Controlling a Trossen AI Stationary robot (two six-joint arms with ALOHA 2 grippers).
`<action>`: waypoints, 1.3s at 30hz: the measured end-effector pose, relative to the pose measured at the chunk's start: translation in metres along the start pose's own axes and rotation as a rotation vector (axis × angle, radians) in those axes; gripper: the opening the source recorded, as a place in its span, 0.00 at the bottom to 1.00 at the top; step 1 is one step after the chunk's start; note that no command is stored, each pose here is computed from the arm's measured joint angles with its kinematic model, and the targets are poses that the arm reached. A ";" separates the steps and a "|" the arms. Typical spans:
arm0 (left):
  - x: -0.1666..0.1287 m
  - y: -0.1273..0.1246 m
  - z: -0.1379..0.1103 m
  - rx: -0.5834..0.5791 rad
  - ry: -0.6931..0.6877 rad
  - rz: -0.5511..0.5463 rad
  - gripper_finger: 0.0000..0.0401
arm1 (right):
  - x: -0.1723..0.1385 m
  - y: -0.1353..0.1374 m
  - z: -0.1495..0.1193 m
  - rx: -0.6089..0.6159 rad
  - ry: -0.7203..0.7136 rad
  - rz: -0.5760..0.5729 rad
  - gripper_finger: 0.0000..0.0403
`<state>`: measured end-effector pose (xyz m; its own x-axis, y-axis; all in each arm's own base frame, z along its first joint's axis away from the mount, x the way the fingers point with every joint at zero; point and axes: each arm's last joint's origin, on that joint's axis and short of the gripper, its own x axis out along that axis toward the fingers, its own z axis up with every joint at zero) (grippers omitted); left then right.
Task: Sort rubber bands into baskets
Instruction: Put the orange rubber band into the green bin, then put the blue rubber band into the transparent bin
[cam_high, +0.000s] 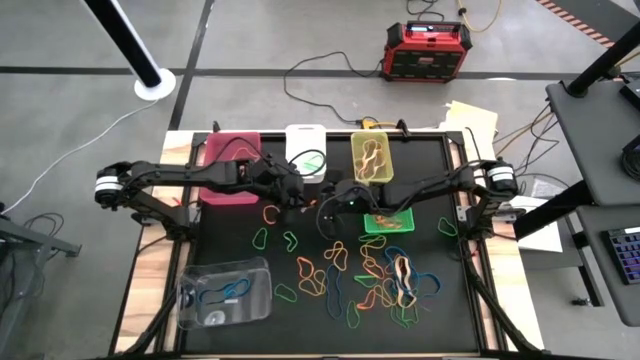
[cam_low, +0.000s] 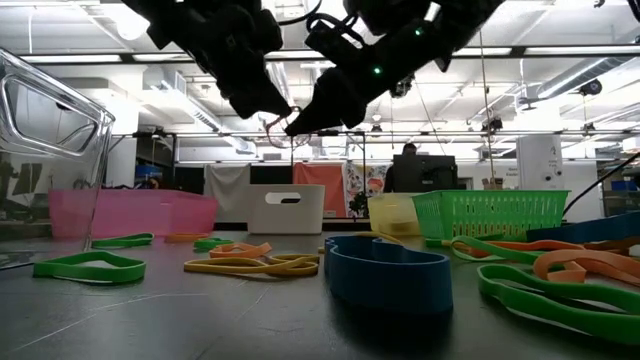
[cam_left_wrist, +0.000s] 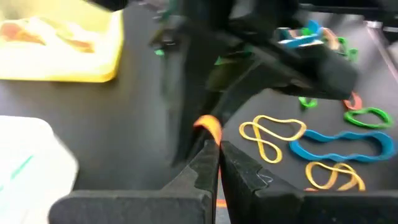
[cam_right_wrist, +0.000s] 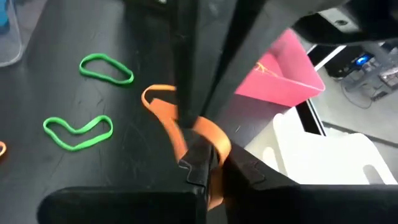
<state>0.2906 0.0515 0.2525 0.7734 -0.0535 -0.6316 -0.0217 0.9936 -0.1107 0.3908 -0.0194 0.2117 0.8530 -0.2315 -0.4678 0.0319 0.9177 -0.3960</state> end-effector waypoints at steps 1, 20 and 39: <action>0.000 0.001 0.000 -0.018 0.001 0.018 0.00 | 0.000 -0.001 0.002 0.001 0.010 0.003 0.04; -0.003 0.003 0.001 0.012 0.017 0.115 0.36 | -0.076 -0.018 0.001 0.278 0.621 0.079 0.02; 0.009 -0.050 0.005 0.152 -0.038 -0.048 0.36 | -0.100 -0.007 -0.036 0.517 0.897 -0.086 0.40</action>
<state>0.3021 0.0018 0.2565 0.7948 -0.1008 -0.5984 0.1103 0.9937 -0.0208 0.2865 -0.0147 0.2330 0.1431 -0.2640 -0.9538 0.4746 0.8640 -0.1680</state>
